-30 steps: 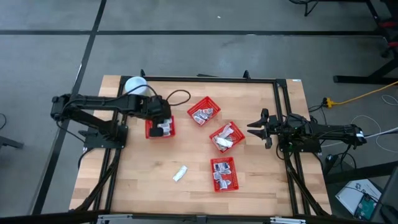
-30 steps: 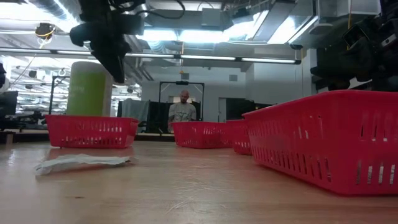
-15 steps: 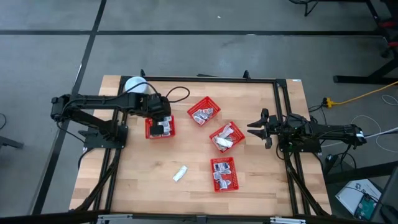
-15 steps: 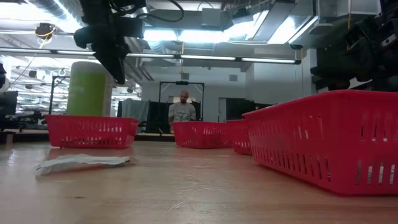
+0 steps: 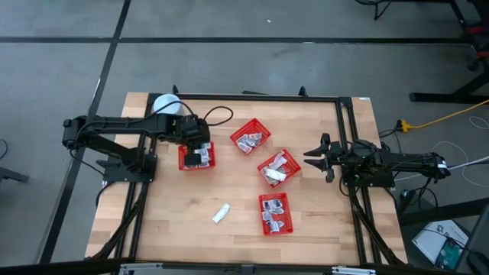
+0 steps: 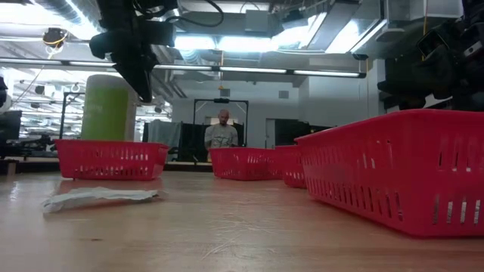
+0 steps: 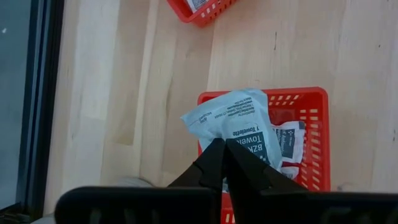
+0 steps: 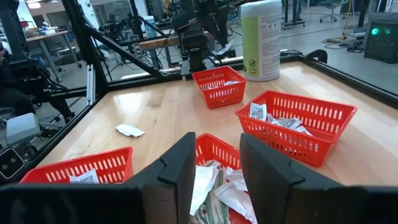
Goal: Pick & Place First Aid Supplies
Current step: Put the gray towelette pack into the red container, then put the green bandage into the red container
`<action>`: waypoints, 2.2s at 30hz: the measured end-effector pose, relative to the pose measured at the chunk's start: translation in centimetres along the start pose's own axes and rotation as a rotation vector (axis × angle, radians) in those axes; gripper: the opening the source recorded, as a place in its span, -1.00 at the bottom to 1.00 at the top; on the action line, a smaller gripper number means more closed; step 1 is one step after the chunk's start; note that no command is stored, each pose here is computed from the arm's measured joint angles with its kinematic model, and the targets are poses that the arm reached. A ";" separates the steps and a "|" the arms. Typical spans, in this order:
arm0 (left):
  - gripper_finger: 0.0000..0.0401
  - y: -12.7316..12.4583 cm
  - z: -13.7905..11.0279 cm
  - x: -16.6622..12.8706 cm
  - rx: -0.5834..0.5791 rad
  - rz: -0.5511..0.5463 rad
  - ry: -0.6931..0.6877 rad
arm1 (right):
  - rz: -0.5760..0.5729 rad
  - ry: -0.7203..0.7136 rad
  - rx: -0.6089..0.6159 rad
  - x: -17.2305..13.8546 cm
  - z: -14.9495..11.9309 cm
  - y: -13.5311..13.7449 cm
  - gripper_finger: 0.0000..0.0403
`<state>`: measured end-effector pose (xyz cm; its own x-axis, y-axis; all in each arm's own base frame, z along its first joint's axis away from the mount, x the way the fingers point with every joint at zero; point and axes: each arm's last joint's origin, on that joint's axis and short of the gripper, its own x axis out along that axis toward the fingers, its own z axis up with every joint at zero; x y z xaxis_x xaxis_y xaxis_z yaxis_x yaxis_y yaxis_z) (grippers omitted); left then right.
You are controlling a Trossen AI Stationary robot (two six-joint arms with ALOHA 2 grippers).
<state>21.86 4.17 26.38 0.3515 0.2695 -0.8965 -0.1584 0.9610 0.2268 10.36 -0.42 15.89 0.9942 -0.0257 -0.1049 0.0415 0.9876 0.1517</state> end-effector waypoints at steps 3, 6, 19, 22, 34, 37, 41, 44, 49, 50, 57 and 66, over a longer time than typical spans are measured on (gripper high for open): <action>-0.95 0.0 0.0 0.0 0.000 0.000 0.002 | 0.000 0.000 0.001 0.0 0.0 0.0 -0.37; -0.90 0.0 0.0 0.0 -0.013 0.000 0.003 | 0.000 0.000 0.000 0.0 0.0 0.0 -0.37; -0.50 -0.2 0.0 0.0 -0.041 -0.026 0.000 | 0.000 0.000 0.001 0.0 0.0 0.0 -0.37; -0.48 -0.3 0.1 0.0 -0.060 -0.085 -0.008 | 0.000 0.000 0.000 0.0 0.0 0.0 -0.37; -0.50 -2.7 0.7 -0.6 0.020 -0.161 -0.078 | 0.000 0.000 0.000 0.0 0.0 0.0 -0.37; -0.51 -3.7 1.1 -0.9 0.053 -0.180 -0.126 | 0.000 0.000 0.000 0.0 0.0 0.0 -0.37; -0.52 -5.2 1.4 -1.4 0.104 -0.212 -0.185 | 0.000 0.000 0.001 0.0 0.0 0.0 -0.37; -0.53 -6.6 1.7 -1.6 0.147 -0.239 -0.220 | 0.000 0.000 0.000 0.0 0.0 0.0 -0.37; -0.53 -9.3 2.2 -1.1 0.228 -0.282 -0.250 | 0.000 -0.001 0.000 0.0 0.0 0.0 -0.37; -0.54 -9.9 2.3 -0.8 0.250 -0.289 -0.249 | 0.000 0.000 0.000 0.0 0.0 0.0 -0.37; -0.53 -14.0 2.8 2.3 0.385 -0.316 -0.201 | 0.000 0.000 0.001 0.0 0.0 0.0 -0.37; -0.55 -17.7 3.4 7.6 0.486 -0.331 -0.176 | 0.000 -0.001 0.000 0.0 0.0 0.0 -0.37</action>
<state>30.43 -10.56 16.81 0.4634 -0.0820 -0.8824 0.4098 0.9027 0.1313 10.36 -0.41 15.90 0.9942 -0.0256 -0.1041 0.0413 0.9875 0.1520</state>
